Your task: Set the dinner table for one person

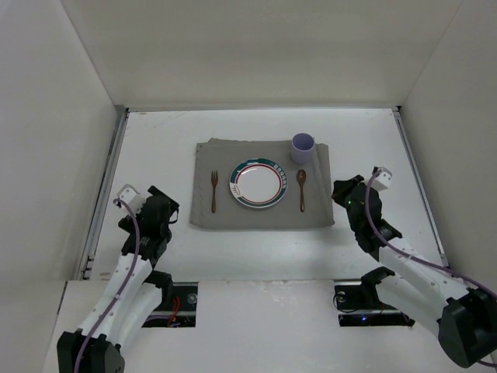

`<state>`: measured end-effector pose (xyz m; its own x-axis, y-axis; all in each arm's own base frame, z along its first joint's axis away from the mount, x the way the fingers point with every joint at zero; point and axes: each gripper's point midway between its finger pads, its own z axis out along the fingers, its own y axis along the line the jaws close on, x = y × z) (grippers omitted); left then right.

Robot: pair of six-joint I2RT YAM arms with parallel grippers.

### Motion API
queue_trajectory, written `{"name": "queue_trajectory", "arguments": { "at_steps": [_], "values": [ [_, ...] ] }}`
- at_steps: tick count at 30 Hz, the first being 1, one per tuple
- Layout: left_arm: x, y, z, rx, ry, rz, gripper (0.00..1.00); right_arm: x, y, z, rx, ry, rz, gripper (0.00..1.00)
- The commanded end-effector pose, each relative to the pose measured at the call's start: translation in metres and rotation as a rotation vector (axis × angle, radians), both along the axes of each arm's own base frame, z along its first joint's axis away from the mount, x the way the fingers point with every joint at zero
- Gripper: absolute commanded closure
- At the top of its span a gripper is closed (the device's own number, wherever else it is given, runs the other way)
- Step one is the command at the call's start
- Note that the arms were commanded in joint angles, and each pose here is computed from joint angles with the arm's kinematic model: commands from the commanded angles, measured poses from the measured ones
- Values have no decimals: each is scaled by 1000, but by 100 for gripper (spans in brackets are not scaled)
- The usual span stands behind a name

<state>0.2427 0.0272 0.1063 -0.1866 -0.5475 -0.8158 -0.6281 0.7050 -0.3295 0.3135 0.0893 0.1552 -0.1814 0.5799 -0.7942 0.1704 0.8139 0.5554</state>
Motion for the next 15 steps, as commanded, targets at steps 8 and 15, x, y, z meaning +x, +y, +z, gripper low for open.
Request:
{"name": "queue_trajectory", "arguments": {
  "at_steps": [8,15],
  "values": [
    [0,12,-29,-104,13,133,0,25,-63,28,116,-118,-255,93],
    [-3,9,-33,-120,25,102,0,24,-70,6,127,-121,-276,71]
  ]
}}
